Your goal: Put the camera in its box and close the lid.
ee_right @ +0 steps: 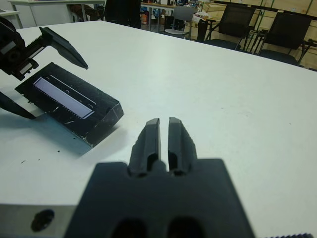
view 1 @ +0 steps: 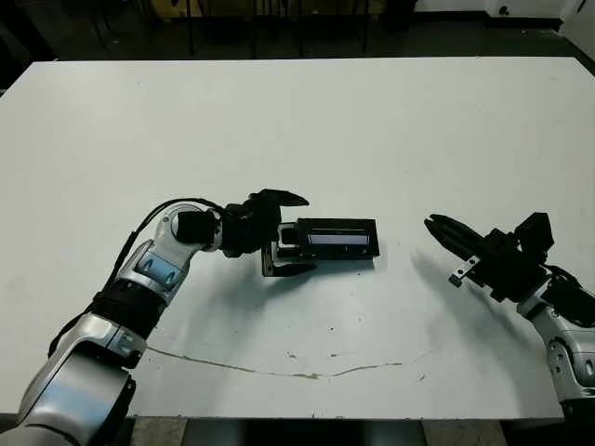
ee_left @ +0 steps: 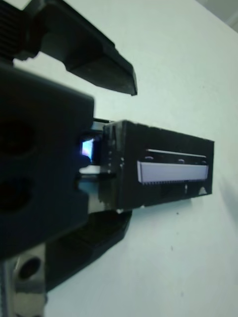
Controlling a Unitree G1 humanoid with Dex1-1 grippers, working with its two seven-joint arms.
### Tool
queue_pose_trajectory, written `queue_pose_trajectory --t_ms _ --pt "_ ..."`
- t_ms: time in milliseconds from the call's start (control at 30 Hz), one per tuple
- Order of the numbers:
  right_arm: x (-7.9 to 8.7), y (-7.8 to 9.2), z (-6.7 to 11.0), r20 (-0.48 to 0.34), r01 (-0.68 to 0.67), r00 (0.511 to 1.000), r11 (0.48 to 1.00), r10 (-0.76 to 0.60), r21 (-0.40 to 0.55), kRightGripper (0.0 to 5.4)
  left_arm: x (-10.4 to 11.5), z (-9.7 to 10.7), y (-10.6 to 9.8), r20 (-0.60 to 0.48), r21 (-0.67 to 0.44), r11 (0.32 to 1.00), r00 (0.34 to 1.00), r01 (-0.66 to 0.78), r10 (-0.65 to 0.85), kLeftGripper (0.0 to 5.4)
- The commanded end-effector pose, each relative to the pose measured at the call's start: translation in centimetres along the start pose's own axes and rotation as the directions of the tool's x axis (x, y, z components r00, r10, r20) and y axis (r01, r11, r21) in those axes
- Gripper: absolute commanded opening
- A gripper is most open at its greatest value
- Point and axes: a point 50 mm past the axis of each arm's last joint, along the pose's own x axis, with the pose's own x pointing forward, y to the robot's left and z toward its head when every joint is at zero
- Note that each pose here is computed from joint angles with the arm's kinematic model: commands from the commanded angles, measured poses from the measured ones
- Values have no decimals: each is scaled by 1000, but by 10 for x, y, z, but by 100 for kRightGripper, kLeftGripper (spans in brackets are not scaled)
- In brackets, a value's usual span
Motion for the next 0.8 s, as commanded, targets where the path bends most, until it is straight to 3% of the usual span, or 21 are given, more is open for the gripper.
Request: queue_pose_trajectory --t_ms 33,333,433,800 --pt "-1 0 -3 -27 0 1000 1000 0 2 0 -3 -4 -5 1 -42 999 1000 16 -16 539" --pt "-1 0 -5 -16 -1 1000 1000 1 10 0 -5 -1 -7 42 -67 996 998 57 -55 539" --pt "-1 0 -6 -19 -1 1000 1000 1 18 0 -4 -4 -8 30 -55 998 999 44 -42 512" --pt "-2 1 -6 -20 -2 1000 1000 2 11 0 3 -12 -13 -41 65 997 998 -41 44 305"
